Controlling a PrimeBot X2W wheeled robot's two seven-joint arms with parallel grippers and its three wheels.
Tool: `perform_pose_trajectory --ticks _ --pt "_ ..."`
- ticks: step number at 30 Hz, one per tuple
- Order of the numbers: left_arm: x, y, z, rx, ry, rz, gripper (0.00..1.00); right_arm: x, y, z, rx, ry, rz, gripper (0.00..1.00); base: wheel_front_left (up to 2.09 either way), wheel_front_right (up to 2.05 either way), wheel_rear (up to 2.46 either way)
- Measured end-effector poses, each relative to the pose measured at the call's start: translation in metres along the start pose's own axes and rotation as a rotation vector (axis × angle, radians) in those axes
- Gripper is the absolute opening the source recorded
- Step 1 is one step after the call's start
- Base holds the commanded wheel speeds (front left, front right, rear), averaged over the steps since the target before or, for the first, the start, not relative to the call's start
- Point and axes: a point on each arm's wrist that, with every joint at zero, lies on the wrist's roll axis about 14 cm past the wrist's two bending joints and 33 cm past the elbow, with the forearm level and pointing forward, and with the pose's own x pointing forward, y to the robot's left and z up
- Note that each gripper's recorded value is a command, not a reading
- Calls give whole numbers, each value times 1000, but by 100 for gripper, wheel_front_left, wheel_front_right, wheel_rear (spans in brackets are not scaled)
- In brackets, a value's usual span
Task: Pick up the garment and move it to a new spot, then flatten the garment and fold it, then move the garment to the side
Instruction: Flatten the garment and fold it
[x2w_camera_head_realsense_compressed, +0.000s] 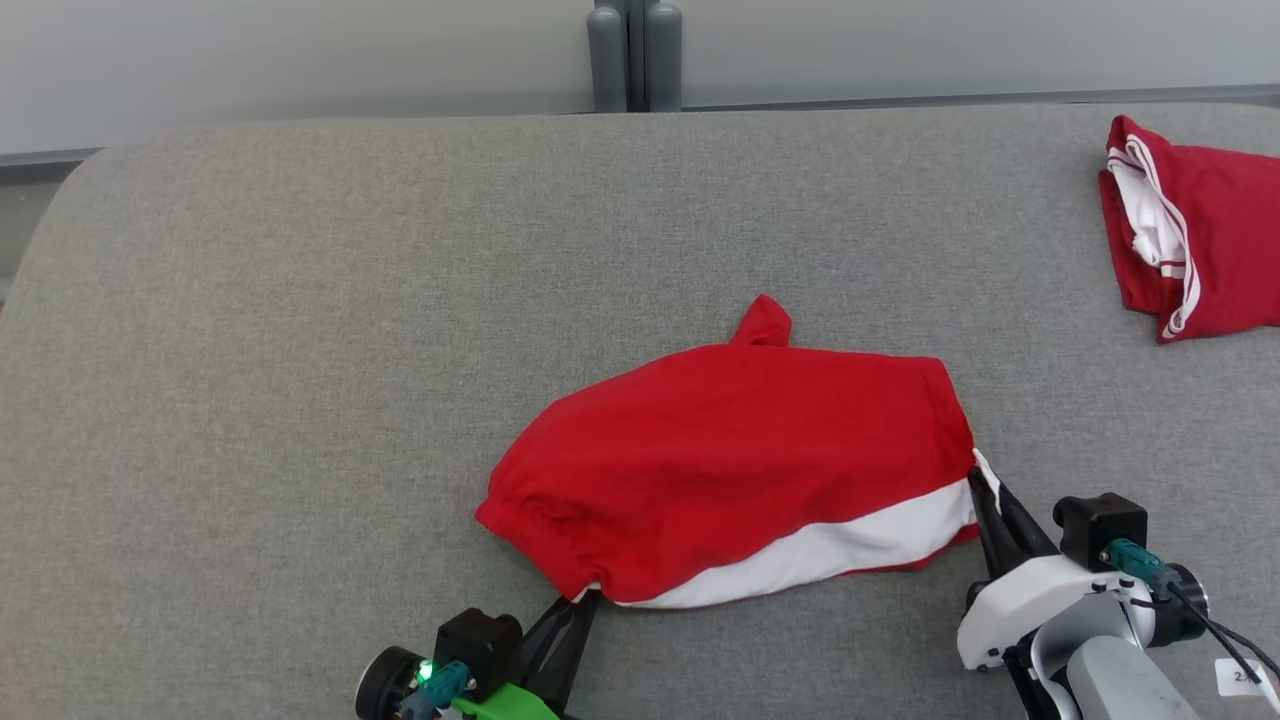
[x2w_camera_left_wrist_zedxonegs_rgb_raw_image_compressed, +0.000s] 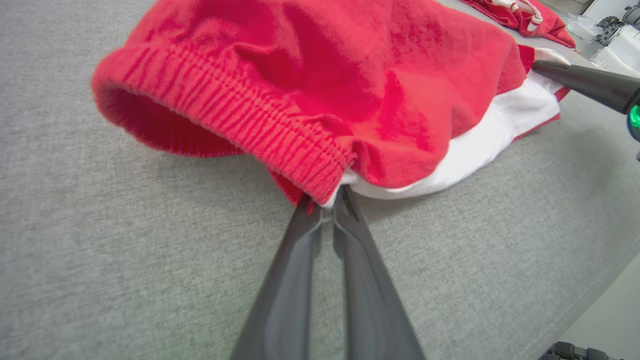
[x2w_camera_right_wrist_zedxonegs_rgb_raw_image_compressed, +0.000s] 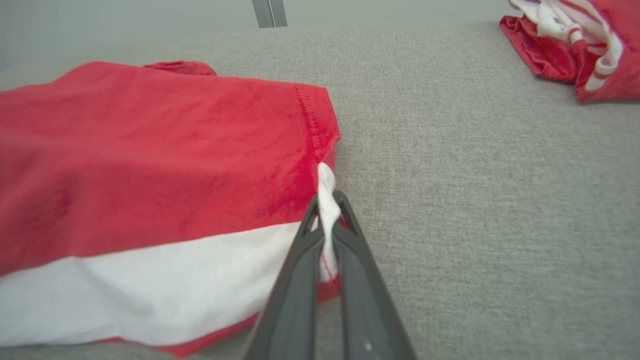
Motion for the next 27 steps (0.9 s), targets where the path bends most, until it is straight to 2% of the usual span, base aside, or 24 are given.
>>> perform_pose_trajectory --ticks 6,11,19,27 --pt "-8 -6 24 11 -86 -20 0 -11 2 27 28 -99 3 0 0 0 0" --pt "-7 4 64 83 -190 -32 0 -7 16 59 43 -195 49 0 0 0 0" --pt "21 22 164 317 -362 -103 0 31 34 146 54 -382 139 0 0 0 0" --pt "65 51 292 454 -484 -108 0 92 40 254 41 -513 180 0 0 0 0"
